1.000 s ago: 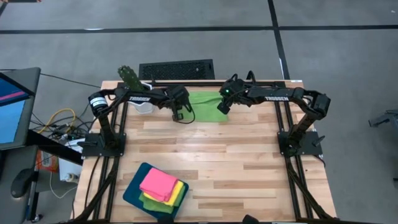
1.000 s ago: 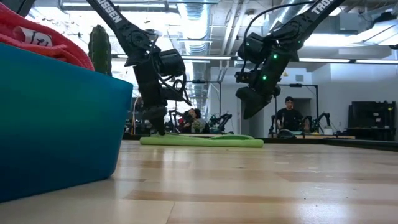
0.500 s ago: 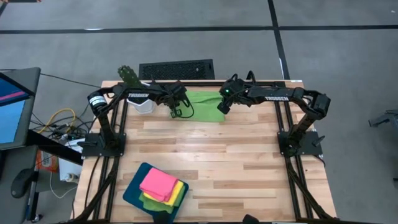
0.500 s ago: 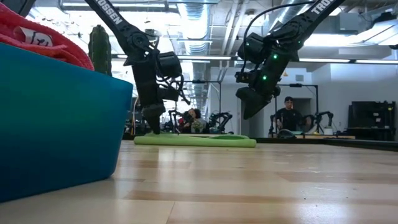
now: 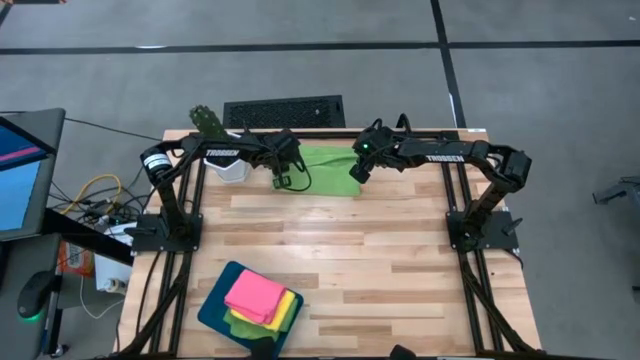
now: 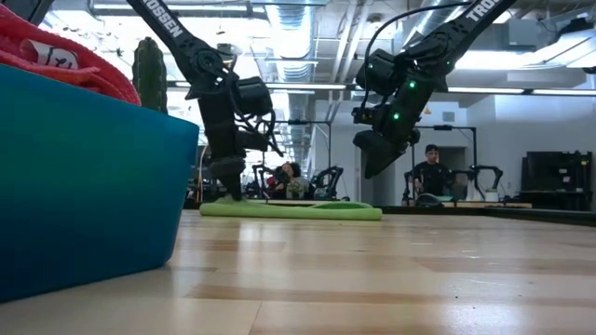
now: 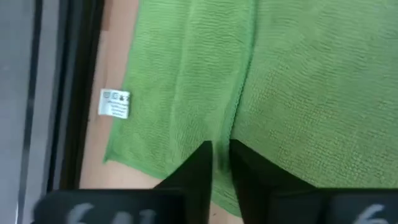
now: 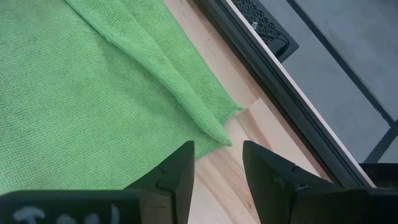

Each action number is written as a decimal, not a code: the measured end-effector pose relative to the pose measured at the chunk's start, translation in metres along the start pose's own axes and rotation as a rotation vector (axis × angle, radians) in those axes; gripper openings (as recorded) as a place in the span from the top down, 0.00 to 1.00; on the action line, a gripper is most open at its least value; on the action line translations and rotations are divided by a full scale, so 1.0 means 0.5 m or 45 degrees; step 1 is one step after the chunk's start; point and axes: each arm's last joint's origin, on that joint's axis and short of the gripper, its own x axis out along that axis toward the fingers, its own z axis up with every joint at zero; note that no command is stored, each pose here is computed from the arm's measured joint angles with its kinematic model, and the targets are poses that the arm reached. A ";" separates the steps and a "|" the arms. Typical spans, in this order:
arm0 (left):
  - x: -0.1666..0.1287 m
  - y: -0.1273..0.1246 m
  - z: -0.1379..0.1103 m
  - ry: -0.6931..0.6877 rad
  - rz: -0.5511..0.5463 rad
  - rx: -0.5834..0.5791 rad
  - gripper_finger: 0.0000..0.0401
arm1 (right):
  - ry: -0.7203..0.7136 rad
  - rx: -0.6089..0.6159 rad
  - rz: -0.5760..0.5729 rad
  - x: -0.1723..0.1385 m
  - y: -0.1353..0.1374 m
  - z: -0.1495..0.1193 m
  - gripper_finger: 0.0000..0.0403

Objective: Fold microfiber towels
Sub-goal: Fold the green microfiber

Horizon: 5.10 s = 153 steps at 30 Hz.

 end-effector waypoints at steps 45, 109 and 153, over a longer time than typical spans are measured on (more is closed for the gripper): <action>-0.015 0.086 -0.033 0.001 0.113 -0.180 1.00 | 0.005 0.000 0.000 0.000 0.000 -0.001 0.60; -0.022 -0.105 -0.142 -0.133 -0.255 0.088 0.45 | -0.088 -0.451 0.465 0.005 0.139 -0.106 0.60; -0.344 -0.104 -0.109 -0.630 0.015 -0.285 1.00 | -0.575 -0.225 0.260 -0.271 0.116 -0.073 0.99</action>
